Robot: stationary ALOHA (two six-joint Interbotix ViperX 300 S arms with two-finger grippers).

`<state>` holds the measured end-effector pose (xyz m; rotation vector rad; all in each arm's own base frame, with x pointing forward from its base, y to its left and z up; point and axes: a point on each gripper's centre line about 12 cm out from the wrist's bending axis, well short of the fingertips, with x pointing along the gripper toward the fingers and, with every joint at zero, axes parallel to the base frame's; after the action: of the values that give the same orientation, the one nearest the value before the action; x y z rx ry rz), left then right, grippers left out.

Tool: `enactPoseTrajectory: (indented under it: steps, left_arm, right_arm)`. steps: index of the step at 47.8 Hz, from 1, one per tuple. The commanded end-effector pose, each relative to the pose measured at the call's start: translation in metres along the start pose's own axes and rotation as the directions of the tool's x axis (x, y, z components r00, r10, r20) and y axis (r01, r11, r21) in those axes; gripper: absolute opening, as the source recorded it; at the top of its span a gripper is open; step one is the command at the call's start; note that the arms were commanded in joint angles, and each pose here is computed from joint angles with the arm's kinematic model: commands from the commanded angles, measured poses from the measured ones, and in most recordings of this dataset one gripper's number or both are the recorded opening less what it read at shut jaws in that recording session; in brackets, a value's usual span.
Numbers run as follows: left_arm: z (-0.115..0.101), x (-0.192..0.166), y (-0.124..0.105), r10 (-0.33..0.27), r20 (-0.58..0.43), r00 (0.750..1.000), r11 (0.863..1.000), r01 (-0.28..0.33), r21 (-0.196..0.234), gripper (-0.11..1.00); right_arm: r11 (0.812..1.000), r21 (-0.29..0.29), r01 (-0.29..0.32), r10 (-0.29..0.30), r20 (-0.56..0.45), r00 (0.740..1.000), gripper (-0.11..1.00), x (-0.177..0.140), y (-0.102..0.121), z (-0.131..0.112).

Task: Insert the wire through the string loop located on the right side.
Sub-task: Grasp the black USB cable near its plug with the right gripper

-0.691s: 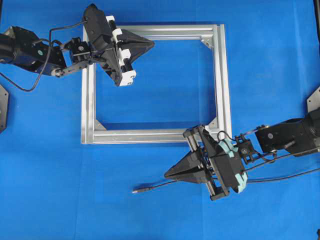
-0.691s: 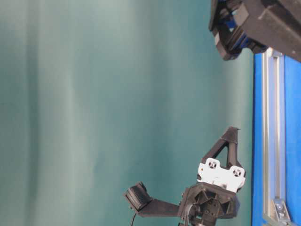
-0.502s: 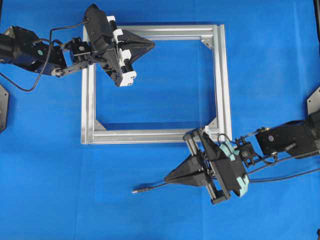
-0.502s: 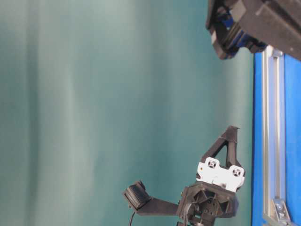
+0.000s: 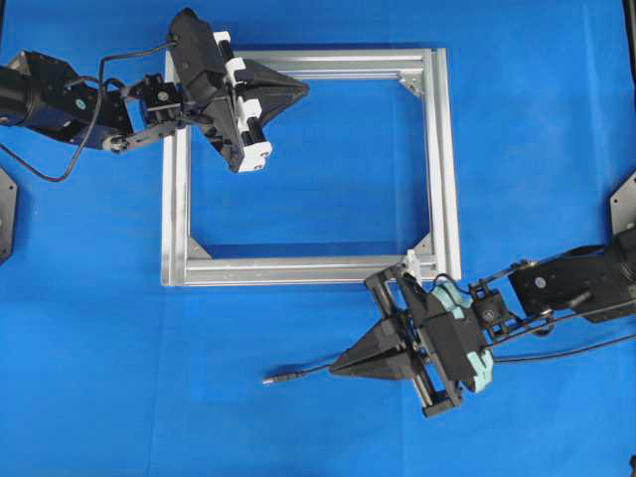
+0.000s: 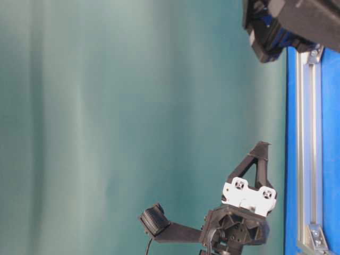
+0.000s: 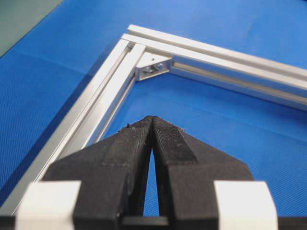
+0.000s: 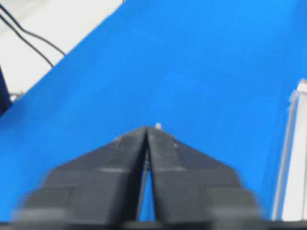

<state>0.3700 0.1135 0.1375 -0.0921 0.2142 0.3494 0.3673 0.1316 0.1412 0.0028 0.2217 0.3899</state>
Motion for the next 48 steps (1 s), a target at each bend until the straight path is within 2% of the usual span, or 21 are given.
enactPoseTrajectory:
  steps: [1, 5, 11, 14, 20, 36, 48]
  left_arm:
    - [0.017, 0.0, -0.001, -0.004, 0.052, 0.999, 1.0, 0.004, 0.0, 0.0]
    - [0.018, 0.0, -0.001, -0.005, 0.053, 0.999, 1.0, 0.005, 0.002, 0.0]
    - [0.018, 0.0, -0.001, -0.005, 0.053, 0.999, 1.0, 0.005, 0.002, 0.0]
    - [0.018, 0.0, -0.001, -0.005, 0.053, 0.999, 1.0, 0.005, 0.002, 0.0]
    - [0.018, 0.0, -0.001, -0.005, 0.053, 0.999, 1.0, 0.005, 0.002, 0.0]
    - [0.017, 0.0, 0.0, -0.002, 0.051, 0.999, 1.0, 0.002, 0.003, 0.0]
    - [0.017, 0.0, 0.0, -0.002, 0.051, 0.999, 1.0, 0.002, 0.002, 0.0]
  right_arm:
    - [1.0, 0.015, 0.003, -0.004, 0.044, 0.999, 0.12, 0.003, 0.001, 0.016]
    - [0.999, 0.037, 0.018, -0.019, 0.028, 0.999, 0.33, 0.005, -0.001, 0.014]
    - [0.998, 0.051, 0.03, -0.03, 0.011, 0.999, 0.72, 0.009, -0.002, 0.01]
    - [0.998, 0.054, 0.031, -0.032, 0.009, 0.999, 0.85, 0.011, -0.002, 0.01]
    - [0.996, 0.071, 0.045, -0.045, -0.004, 0.999, 0.8, 0.016, -0.003, 0.004]
    - [0.974, 0.17, 0.148, -0.126, -0.133, 0.983, 0.81, 0.041, -0.006, -0.057]
    - [0.972, 0.177, 0.153, -0.132, -0.127, 0.983, 0.8, 0.042, -0.005, -0.059]
